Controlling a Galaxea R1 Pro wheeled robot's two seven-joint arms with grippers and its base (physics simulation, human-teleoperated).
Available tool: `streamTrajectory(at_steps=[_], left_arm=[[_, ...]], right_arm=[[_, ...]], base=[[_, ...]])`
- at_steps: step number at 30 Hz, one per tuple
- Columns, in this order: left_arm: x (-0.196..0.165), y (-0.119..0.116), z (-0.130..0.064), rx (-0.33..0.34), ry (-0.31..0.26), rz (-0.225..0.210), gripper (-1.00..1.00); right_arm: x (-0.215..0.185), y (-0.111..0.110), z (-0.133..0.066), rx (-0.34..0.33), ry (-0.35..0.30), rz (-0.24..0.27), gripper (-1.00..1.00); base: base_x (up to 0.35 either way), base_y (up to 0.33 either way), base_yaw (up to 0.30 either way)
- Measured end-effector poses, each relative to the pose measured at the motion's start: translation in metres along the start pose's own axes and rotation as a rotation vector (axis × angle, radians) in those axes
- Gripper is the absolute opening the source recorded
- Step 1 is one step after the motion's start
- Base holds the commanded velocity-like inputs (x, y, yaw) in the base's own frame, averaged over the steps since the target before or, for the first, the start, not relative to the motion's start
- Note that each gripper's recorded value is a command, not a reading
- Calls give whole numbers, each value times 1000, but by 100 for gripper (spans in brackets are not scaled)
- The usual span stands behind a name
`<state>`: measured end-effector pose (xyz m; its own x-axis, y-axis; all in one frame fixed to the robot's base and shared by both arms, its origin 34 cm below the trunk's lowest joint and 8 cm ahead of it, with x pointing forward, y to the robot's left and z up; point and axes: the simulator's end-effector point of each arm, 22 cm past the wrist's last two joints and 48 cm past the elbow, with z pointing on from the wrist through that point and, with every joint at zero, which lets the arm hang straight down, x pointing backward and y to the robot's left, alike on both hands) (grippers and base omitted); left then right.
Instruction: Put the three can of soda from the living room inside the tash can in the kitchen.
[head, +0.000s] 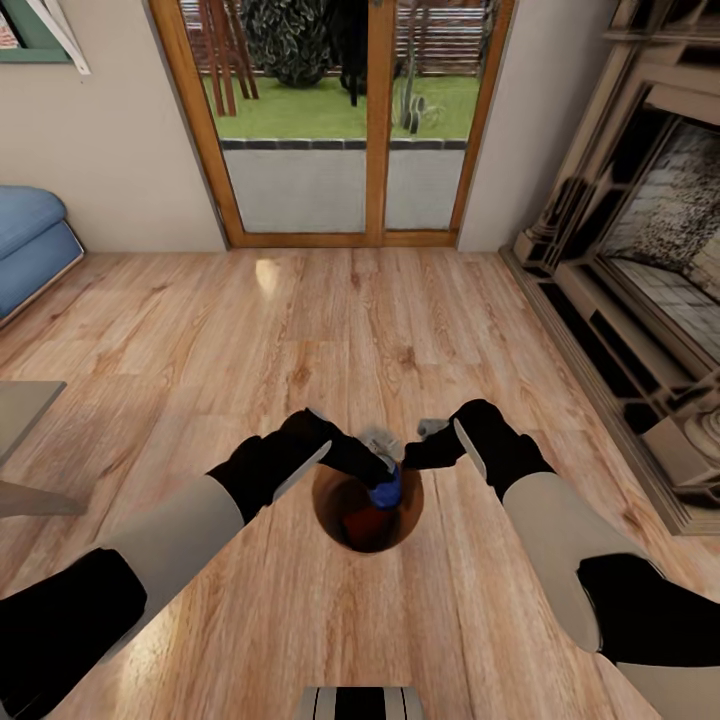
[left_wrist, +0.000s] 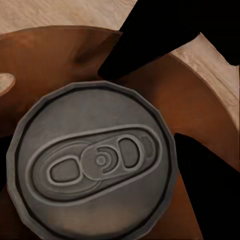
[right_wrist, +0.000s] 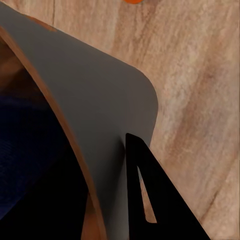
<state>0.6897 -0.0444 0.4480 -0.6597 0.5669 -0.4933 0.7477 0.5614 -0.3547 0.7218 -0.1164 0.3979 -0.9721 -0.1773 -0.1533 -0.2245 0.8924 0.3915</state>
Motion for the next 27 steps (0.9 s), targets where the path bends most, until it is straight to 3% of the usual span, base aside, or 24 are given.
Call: streamTrajectory(at_steps=[5,9,27], left_arm=[[11,7,3,-45,42,59,-100],[16,14,3,-78,63,91,-100],[22,17,5,-95,76,105,-100]], right_arm=[[-3,-7,-3,27,-4,-14,-100],[-4,-2,-3,6,-7,-3,-100],[-10,-4,-7,20,-20,-14,-100]], base=[[0,0,0],[0,0,0],[0,0,0]])
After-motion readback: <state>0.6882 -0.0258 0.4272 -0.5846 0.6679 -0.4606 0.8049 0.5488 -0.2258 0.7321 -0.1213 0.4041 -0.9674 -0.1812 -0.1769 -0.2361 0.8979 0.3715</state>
